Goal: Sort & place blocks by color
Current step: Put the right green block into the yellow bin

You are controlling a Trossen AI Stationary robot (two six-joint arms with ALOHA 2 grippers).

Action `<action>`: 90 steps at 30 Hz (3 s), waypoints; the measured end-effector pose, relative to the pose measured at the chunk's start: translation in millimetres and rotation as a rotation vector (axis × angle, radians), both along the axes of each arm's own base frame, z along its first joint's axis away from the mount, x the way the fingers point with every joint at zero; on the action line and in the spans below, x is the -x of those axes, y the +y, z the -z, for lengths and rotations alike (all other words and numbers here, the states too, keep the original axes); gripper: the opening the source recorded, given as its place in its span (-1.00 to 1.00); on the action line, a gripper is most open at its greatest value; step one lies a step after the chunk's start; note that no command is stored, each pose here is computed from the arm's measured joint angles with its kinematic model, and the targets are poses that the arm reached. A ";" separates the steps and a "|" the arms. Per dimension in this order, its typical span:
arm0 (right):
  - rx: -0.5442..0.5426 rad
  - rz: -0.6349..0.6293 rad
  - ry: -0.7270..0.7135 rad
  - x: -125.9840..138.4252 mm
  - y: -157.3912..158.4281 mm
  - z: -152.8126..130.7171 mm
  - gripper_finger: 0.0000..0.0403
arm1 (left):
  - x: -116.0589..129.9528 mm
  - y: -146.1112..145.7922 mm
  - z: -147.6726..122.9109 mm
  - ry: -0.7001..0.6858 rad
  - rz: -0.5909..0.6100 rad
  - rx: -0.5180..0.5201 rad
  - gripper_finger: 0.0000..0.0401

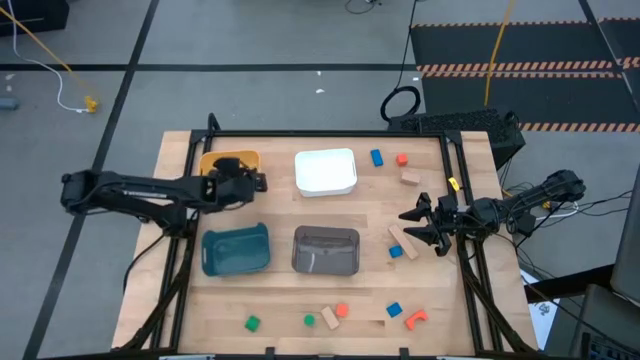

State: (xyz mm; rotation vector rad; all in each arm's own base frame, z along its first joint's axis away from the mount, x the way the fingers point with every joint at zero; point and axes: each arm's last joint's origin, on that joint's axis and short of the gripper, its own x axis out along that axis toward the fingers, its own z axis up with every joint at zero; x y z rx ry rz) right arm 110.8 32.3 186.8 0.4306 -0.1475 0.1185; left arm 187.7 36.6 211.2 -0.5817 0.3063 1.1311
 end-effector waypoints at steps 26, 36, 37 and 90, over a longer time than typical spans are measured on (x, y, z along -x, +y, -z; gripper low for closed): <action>0.000 0.000 0.000 0.0 0.0 0.0 0.03 | -19.0 -193.1 -17.9 -0.266 1.054 -0.212 -0.15; 0.000 0.000 0.000 0.0 0.0 0.0 0.03 | -17.8 -236.9 -28.3 -0.021 1.275 -0.252 -0.15; 0.000 0.000 0.001 0.0 0.0 0.0 0.03 | -17.0 -239.3 -28.3 -0.023 1.301 -0.229 -0.15; 0.000 0.000 0.000 0.0 0.0 0.0 0.03 | -59.0 -287.0 67.2 0.022 1.421 -0.427 0.43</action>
